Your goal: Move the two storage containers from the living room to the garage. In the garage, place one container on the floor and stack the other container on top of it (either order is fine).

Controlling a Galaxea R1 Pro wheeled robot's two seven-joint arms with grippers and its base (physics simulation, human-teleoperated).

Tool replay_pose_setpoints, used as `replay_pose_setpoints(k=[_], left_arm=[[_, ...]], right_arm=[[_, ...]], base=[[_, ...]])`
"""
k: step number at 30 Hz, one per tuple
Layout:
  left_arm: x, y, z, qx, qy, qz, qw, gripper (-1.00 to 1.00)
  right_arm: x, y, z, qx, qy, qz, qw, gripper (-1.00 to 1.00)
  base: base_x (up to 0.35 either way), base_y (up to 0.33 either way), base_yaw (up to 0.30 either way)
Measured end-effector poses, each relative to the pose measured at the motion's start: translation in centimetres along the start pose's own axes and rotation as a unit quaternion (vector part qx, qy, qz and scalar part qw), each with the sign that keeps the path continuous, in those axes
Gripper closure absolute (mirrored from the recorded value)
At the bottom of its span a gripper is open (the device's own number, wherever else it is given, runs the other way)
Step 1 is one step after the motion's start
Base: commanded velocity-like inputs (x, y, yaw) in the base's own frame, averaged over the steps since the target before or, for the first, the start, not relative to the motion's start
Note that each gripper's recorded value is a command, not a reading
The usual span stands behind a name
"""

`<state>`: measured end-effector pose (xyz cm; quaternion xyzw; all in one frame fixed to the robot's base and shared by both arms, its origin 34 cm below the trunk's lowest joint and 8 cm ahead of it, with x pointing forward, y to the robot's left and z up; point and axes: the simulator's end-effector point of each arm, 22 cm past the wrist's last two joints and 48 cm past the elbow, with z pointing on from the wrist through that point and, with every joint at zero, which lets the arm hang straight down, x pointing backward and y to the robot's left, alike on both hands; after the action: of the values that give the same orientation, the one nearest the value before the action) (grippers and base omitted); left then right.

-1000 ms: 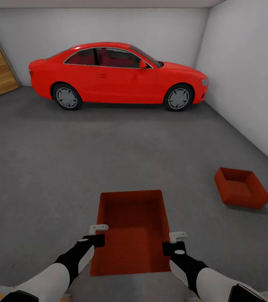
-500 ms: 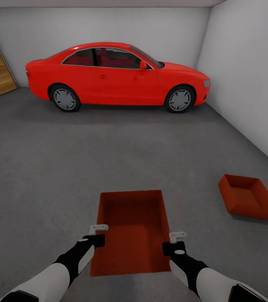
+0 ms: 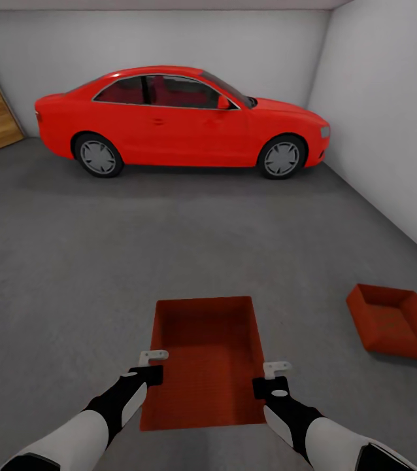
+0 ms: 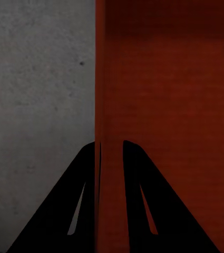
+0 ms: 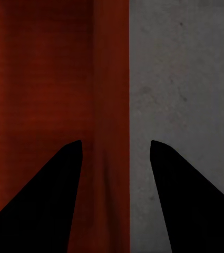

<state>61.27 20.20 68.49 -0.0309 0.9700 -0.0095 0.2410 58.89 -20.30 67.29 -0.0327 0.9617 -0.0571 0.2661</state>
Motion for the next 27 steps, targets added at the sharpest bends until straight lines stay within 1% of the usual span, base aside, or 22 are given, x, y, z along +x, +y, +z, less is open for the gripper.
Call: replay_pose_setpoints(k=[27], left_arm=[[0.05,0.00,0.00,0.000,0.001,0.000,1.0000,1.00]], right_arm=[[0.03,0.00,0.00,0.000,0.001,0.000,1.0000,1.00]], base=[[0.323,0.000,0.000]])
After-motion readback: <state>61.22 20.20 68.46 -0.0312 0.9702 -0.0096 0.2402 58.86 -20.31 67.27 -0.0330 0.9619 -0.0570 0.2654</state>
